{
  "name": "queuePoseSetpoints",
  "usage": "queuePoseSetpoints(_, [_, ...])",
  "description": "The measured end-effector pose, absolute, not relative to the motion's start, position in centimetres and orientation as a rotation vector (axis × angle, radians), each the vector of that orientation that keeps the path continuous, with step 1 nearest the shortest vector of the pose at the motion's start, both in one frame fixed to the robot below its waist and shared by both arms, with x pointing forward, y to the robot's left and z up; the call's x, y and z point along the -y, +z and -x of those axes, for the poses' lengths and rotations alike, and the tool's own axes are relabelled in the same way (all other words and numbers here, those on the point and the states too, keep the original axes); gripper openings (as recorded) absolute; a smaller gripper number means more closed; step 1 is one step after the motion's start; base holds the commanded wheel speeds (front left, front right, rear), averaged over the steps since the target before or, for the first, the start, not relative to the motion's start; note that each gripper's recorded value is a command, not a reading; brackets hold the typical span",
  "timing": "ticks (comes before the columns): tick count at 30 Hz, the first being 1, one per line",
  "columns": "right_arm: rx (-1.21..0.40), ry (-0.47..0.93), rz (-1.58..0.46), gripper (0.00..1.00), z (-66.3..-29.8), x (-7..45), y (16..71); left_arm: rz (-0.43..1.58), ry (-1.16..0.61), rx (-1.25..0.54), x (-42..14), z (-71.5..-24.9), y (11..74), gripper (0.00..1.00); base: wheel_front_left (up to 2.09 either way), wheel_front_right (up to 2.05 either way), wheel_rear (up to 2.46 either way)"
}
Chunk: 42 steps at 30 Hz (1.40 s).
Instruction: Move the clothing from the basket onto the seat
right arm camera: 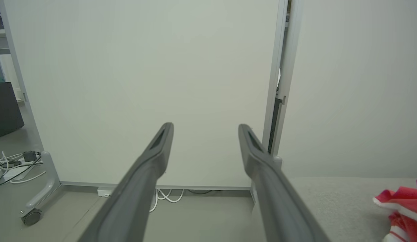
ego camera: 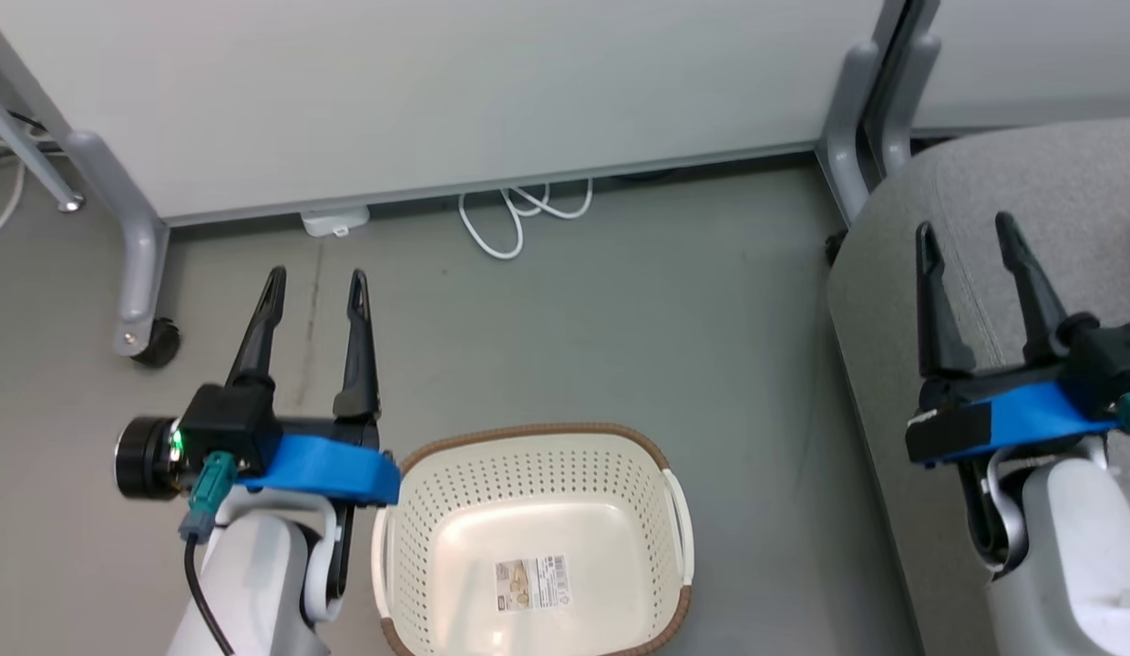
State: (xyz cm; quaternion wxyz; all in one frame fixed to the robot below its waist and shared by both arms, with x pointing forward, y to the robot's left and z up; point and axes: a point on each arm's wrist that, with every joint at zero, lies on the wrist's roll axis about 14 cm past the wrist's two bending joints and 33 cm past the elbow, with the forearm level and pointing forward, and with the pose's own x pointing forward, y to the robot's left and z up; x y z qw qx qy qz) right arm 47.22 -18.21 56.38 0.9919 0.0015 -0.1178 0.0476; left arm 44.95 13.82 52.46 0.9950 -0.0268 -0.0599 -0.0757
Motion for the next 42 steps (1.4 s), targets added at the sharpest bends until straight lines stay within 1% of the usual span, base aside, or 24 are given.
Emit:
queuePoseSetpoints(8, [0.196,0.119,-0.044,1.00,-44.9,16.7,55.1,0.055,-0.092,0.109,-16.2,-41.8,52.1,1.00,0.00,0.00,0.00])
queuePoseSetpoints(18, [0.105,0.127,-0.069,1.00,-42.9,16.1,51.8,0.069,-0.059,0.095,-17.3,-40.2,51.4,1.00,0.00,0.00,0.00])
queuePoseSetpoints(42, [0.049,0.138,-0.093,1.00,-42.0,15.2,49.9,0.101,-0.043,0.057,-18.1,-38.6,50.0,1.00,0.00,0.00,0.00])
